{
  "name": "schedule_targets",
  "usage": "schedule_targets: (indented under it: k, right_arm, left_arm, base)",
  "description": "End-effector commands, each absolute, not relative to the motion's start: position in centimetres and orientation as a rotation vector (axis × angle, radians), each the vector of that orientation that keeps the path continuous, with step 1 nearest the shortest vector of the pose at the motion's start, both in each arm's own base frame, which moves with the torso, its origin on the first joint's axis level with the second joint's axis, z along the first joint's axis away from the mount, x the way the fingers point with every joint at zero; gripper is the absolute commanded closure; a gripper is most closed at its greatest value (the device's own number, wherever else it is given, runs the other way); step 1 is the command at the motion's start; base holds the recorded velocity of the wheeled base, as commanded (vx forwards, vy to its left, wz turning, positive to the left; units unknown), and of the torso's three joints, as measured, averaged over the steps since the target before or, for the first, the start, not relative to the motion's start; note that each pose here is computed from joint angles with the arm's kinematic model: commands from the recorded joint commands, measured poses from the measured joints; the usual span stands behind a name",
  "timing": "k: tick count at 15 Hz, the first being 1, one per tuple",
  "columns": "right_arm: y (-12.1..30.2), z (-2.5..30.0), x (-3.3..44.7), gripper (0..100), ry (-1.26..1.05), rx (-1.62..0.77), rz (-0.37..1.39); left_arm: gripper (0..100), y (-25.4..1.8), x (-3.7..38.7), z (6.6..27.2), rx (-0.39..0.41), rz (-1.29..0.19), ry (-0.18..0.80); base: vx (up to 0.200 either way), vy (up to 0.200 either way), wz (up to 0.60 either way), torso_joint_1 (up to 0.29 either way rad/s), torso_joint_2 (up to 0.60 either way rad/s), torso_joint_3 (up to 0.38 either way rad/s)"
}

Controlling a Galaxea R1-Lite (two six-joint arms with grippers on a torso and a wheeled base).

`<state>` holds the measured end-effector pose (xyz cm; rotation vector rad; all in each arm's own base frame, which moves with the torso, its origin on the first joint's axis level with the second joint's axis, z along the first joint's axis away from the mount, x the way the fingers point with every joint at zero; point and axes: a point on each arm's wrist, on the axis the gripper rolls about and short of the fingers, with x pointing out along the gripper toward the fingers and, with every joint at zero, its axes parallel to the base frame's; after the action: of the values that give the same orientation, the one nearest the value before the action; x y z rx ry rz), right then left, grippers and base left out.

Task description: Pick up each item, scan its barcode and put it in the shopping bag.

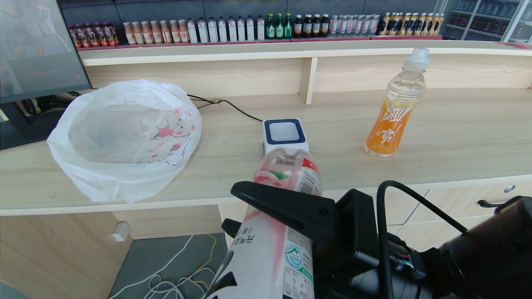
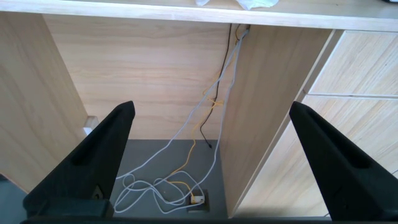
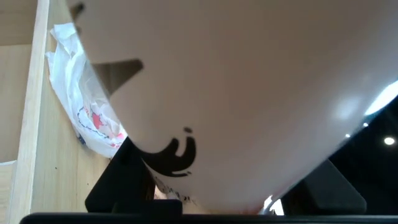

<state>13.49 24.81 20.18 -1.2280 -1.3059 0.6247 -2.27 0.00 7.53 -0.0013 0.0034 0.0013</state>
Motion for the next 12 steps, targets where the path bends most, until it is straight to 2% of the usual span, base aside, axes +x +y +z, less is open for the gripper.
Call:
schedule_targets:
  k: [1,8,12]
  right_arm:
    - [25.1,19.7,13.6,100,-1.283,-1.211,0.658]
    - [25.2,19.8,14.0,100,-1.198,-1.067,0.742]
    - [27.0,17.8,15.0,100,-0.967,-0.795,0.955]
  left_arm:
    - [0,0.0,-2.3,7.5,-0.002,0.002,0.003]
    - [0,0.0,-2.3,7.5,-0.002,0.002,0.003]
    - [0,0.0,-2.3,7.5,-0.002,0.002,0.003]
  base:
    - [0.000,0.000,0.00,0.000,0.00,0.000]
    - [0.000,0.000,0.00,0.000,0.00,0.000]
    - [0.000,0.000,0.00,0.000,0.00,0.000]
